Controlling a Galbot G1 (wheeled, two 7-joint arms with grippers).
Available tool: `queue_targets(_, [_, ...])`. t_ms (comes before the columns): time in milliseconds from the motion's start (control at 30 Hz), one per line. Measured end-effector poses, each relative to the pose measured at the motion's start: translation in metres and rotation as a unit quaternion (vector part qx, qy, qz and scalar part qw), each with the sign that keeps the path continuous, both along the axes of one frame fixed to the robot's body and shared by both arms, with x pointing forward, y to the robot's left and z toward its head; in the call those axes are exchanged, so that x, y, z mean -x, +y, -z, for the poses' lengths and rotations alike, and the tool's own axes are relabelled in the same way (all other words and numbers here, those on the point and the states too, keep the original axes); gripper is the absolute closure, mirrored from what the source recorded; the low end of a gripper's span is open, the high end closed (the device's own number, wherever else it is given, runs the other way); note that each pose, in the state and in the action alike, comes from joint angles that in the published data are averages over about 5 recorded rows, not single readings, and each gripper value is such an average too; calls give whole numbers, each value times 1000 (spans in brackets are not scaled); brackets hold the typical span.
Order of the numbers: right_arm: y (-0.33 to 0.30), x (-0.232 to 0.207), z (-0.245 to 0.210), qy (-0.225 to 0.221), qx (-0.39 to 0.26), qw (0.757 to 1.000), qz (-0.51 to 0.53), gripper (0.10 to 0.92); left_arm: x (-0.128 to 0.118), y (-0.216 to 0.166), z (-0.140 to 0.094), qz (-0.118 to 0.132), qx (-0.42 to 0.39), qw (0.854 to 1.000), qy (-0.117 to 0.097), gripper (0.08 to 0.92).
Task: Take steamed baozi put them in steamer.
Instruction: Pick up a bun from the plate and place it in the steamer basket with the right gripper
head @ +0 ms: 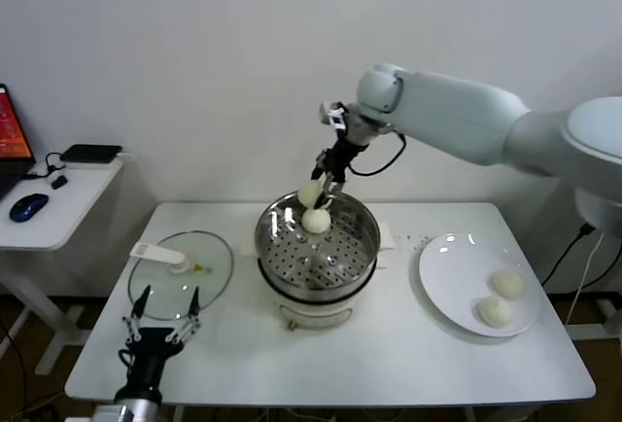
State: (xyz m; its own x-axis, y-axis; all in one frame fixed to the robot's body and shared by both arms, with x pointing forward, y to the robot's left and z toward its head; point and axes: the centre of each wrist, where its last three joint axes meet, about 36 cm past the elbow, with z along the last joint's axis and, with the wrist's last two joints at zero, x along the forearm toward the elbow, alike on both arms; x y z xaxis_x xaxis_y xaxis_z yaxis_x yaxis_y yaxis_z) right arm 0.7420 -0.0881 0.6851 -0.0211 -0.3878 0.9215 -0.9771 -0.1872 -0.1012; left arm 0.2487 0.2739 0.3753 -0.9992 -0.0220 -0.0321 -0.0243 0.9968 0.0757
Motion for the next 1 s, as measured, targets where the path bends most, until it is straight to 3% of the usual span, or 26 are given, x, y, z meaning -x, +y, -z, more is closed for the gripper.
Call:
queue_targets(533, [69, 4, 61, 19, 25, 999, -40, 360, -2, 3, -1, -1, -1, 1000, -2, 177])
queue_targets(1000, [80, 6, 92, 25, 36, 998, -51, 359, -3, 2, 1, -3, 0, 1000, 0, 177])
